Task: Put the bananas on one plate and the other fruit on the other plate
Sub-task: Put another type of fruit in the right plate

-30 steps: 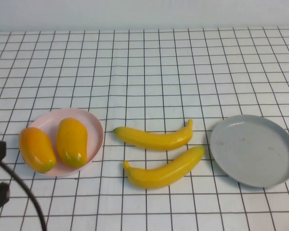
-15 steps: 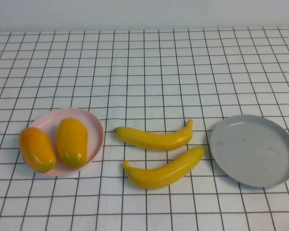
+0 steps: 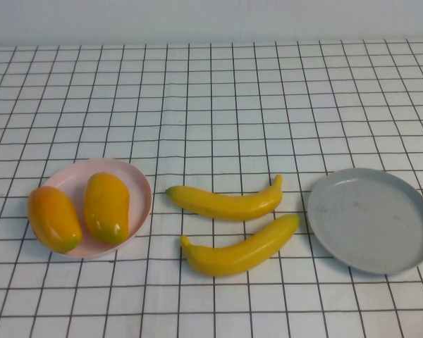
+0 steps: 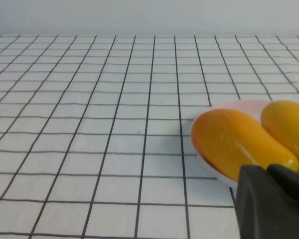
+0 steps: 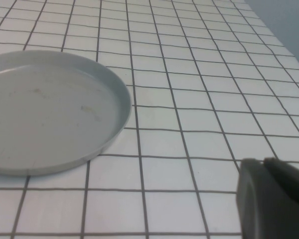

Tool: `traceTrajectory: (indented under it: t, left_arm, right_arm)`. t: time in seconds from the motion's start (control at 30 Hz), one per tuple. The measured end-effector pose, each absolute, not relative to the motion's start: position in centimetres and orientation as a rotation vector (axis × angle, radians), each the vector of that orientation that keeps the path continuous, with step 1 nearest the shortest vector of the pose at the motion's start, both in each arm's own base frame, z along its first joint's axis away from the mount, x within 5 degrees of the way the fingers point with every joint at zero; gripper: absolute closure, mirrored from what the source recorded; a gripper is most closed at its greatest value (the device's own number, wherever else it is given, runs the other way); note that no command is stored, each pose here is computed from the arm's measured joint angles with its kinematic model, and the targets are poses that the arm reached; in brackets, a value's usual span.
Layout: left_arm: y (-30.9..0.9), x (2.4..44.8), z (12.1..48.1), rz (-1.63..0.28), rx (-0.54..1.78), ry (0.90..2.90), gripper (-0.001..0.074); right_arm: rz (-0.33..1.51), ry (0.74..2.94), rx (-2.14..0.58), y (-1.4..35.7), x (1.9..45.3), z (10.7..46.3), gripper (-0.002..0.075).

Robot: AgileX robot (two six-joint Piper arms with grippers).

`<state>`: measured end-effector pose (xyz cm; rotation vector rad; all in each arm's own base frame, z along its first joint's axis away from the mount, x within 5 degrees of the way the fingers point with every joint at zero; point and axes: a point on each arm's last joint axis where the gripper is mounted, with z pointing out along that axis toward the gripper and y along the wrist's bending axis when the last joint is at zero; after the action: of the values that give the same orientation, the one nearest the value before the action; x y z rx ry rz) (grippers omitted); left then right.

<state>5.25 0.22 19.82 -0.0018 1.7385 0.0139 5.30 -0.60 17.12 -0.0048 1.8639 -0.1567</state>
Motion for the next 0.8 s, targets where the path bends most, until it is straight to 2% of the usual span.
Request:
traceTrajectory:
  t: [0.17,0.5,0.8]
  left_arm:
    - [0.1,5.5,18.2,0.037,0.045,1.757,0.0739]
    - [0.0,5.3,17.2,0.089,0.134,1.864,0.0739]
    - [0.0,5.3,17.2,0.085,0.133,1.868,0.0739]
  right_arm:
    - [-0.157,1.864,-0.005,-0.6,5.3,17.1,0.0742]
    - [-0.157,1.864,-0.005,-0.6,5.3,17.1,0.0742]
    - [-0.157,1.864,-0.005,-0.6,5.3,17.1,0.0743]
